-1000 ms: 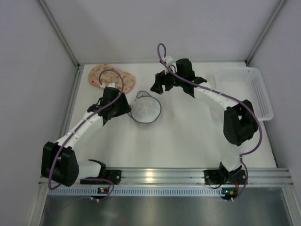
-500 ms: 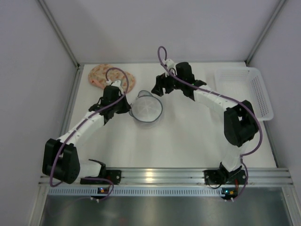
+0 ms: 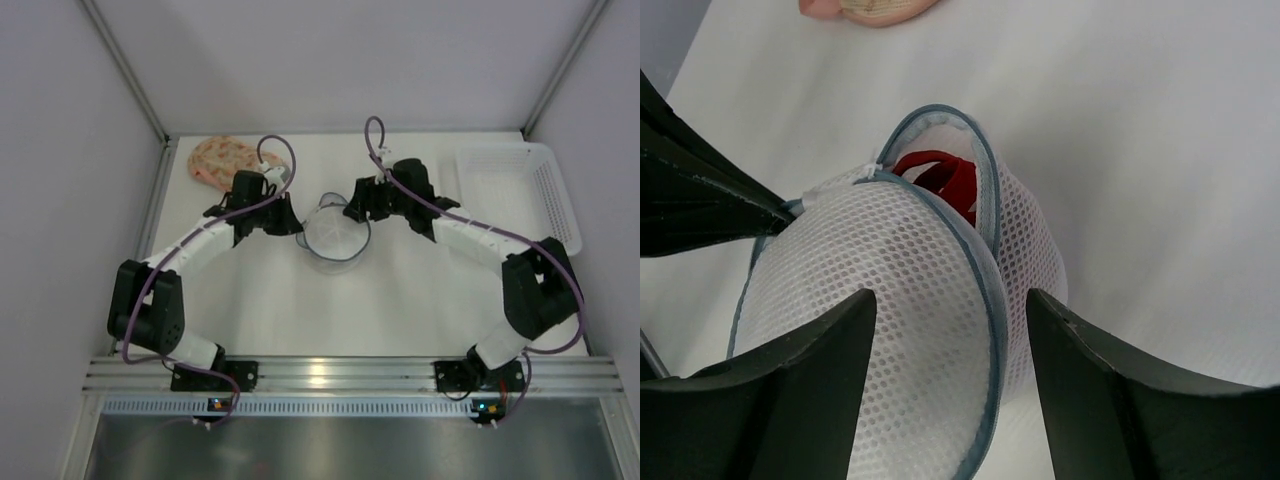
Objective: Place the bra in the laundry bag and zip it closed
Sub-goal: Zip the laundry bag at the center of the board.
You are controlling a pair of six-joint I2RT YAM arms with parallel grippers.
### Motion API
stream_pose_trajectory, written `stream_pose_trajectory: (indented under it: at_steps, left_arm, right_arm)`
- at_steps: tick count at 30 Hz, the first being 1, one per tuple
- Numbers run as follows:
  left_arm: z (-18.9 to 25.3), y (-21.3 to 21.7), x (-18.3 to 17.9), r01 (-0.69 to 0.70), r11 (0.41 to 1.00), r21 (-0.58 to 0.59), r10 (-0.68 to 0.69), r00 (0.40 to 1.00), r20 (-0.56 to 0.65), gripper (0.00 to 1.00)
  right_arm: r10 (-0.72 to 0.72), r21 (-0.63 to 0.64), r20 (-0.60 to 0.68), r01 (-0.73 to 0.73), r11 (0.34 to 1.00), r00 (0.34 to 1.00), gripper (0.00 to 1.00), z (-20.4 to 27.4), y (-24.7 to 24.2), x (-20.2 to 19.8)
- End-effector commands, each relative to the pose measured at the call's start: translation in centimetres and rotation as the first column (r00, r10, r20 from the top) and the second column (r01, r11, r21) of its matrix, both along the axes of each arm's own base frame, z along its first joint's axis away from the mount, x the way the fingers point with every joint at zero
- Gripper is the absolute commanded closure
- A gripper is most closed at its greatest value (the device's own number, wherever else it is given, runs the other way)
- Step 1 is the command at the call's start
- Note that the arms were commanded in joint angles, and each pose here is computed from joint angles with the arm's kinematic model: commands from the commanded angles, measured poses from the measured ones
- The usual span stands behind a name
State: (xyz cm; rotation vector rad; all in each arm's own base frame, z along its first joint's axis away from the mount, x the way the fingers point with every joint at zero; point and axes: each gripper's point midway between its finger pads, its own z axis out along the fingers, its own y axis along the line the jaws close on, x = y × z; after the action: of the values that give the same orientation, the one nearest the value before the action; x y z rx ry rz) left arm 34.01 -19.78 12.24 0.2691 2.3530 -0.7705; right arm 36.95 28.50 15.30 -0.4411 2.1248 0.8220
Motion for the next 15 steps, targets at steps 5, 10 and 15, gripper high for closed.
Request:
stream_pose_trajectory:
  at_steps: [5,10,15]
  left_arm:
    - [7.1,-3.3,1.7,0.180,0.981,-0.067,-0.158,0.956,0.248,1.00]
    - [8.7,-5.0,-0.1,0.244,0.968,-0.060,-0.216,0.930,0.299,1.00]
    - [8.8,-6.1,-2.9,0.342,0.940,-0.013,-0.316,0.880,0.354,1.00]
  right_arm:
    - [-0.169,0.071,0.108,0.162,0.984,0.980,0.37,5.1,-3.9,-1.1]
    - [-0.263,0.074,0.196,0.254,0.964,0.945,0.35,7.0,-6.6,-0.9]
    - [-0.197,0.067,0.211,0.187,0.980,0.957,0.38,7.6,-6.4,-0.4]
